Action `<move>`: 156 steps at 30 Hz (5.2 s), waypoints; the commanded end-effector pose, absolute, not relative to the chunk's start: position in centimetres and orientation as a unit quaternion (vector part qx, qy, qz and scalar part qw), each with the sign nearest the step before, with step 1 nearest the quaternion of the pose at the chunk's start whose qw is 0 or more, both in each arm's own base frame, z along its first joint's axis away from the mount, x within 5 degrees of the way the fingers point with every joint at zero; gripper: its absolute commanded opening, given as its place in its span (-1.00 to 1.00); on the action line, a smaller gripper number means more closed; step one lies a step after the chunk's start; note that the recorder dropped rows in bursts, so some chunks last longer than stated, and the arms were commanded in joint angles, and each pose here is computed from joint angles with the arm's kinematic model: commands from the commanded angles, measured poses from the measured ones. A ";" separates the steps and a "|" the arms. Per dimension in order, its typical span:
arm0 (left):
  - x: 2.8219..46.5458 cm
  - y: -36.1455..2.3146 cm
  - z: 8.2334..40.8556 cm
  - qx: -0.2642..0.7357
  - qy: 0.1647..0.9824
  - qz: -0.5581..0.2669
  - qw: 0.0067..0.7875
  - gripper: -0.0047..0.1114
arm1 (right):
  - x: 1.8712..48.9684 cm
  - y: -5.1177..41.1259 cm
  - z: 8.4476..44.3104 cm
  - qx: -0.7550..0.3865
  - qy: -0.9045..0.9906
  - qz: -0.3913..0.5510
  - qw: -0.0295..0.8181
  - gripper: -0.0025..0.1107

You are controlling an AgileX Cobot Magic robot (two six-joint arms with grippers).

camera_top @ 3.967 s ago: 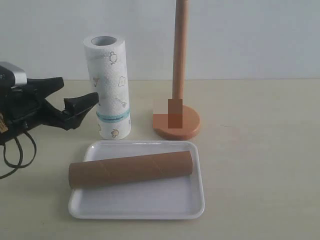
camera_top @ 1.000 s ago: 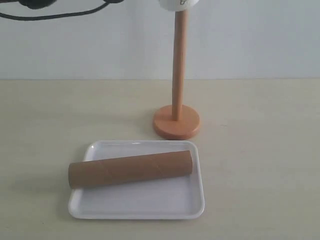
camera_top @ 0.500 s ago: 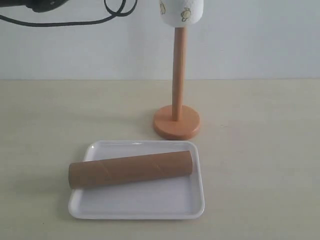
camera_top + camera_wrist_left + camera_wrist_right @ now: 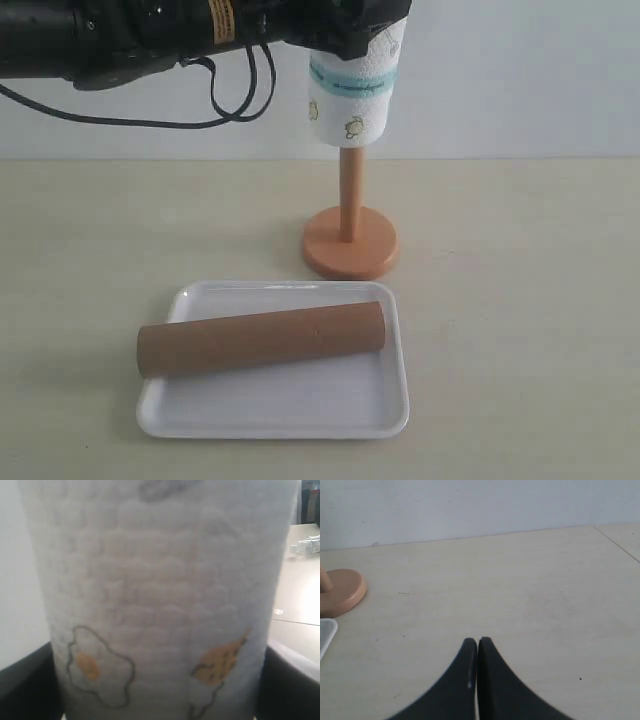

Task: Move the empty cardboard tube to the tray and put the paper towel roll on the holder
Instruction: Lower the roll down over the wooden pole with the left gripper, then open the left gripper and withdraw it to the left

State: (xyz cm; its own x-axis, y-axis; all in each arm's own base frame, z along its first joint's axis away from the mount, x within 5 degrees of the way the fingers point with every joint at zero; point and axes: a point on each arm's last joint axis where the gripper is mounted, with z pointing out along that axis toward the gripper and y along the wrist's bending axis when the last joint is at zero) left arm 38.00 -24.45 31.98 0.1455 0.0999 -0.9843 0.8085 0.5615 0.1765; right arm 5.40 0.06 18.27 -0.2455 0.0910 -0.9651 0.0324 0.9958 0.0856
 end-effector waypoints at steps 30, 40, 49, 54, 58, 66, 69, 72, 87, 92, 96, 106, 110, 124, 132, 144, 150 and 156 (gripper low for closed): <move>40.4 -23.5 19.7 0.300 0.687 -0.296 0.592 -0.81 | 5.4 0.0 18.4 0.038 0.785 0.019 0.618 -0.96; 40.4 -23.5 19.4 0.310 0.689 -0.282 0.592 0.64 | 5.4 0.0 18.4 0.038 0.785 0.019 0.618 -0.96; 40.3 -23.3 20.7 0.306 0.686 -0.279 0.598 0.77 | 5.4 0.0 18.4 0.038 0.785 0.019 0.618 -0.96; 40.0 -22.8 22.9 0.302 0.688 -0.259 0.607 0.77 | 5.4 0.0 18.4 0.038 0.784 0.019 0.619 -0.96; 39.4 -22.3 25.4 0.297 0.684 -0.246 0.620 0.77 | 5.4 0.0 18.4 0.038 0.784 0.019 0.619 -0.96; 37.9 -21.9 29.9 0.288 0.640 -0.272 0.658 0.77 | 5.4 0.0 18.4 0.038 0.784 0.019 0.619 -0.96; 37.3 -21.7 31.3 0.289 0.627 -0.275 0.670 0.77 | 5.4 0.0 18.4 0.038 0.784 0.019 0.619 -0.96; 36.8 -21.6 32.6 0.277 0.615 -0.298 0.675 0.77 | 5.4 0.0 18.4 0.038 0.784 0.019 0.619 -0.96; 33.9 -21.0 36.8 0.303 0.579 -0.330 0.681 0.75 | 5.4 0.0 18.4 0.038 0.784 0.019 0.619 -0.96; 33.3 -20.7 37.1 0.323 0.606 -0.302 0.661 0.38 | 5.4 0.0 18.4 0.038 0.784 0.019 0.619 -0.96; 32.8 -20.5 36.9 0.352 0.626 -0.276 0.639 -0.29 | 5.4 0.0 18.4 0.038 0.784 0.019 0.619 -0.96; 31.1 -19.9 35.8 0.406 0.672 -0.254 0.565 -0.85 | 5.4 0.0 18.4 0.038 0.784 0.019 0.619 -0.96; 29.4 -19.1 34.7 0.404 0.684 -0.257 0.551 -0.85 | 5.4 0.0 18.4 0.038 0.784 0.019 0.619 -0.96; 24.4 -16.8 29.0 0.333 0.740 -0.315 0.491 -0.85 | 5.4 0.0 18.4 0.038 0.784 0.019 0.619 -0.96; 18.9 -15.5 29.3 0.348 0.687 -0.402 0.495 -0.85 | 5.4 0.0 18.4 0.038 0.784 0.019 0.619 -0.96; 14.3 -14.5 29.7 0.405 0.629 -0.447 0.491 -0.85 | 5.4 0.0 18.4 0.038 0.784 0.019 0.619 -0.96; 14.4 -14.5 29.7 0.409 0.629 -0.438 0.495 -0.85 | 5.4 0.0 18.4 0.038 0.784 0.019 0.619 -0.96; 13.6 -13.9 29.6 0.472 0.621 -0.375 0.501 -0.85 | 5.4 0.0 18.4 0.038 0.784 0.019 0.619 -0.96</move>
State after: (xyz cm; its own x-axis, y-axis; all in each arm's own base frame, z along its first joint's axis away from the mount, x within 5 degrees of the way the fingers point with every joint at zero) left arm 14.21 -14.19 29.62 -0.1146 0.1477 -0.9824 0.9537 0.2932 -0.0672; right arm 5.41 0.06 18.29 -0.2437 0.0910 -0.9656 0.0325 0.9958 0.0856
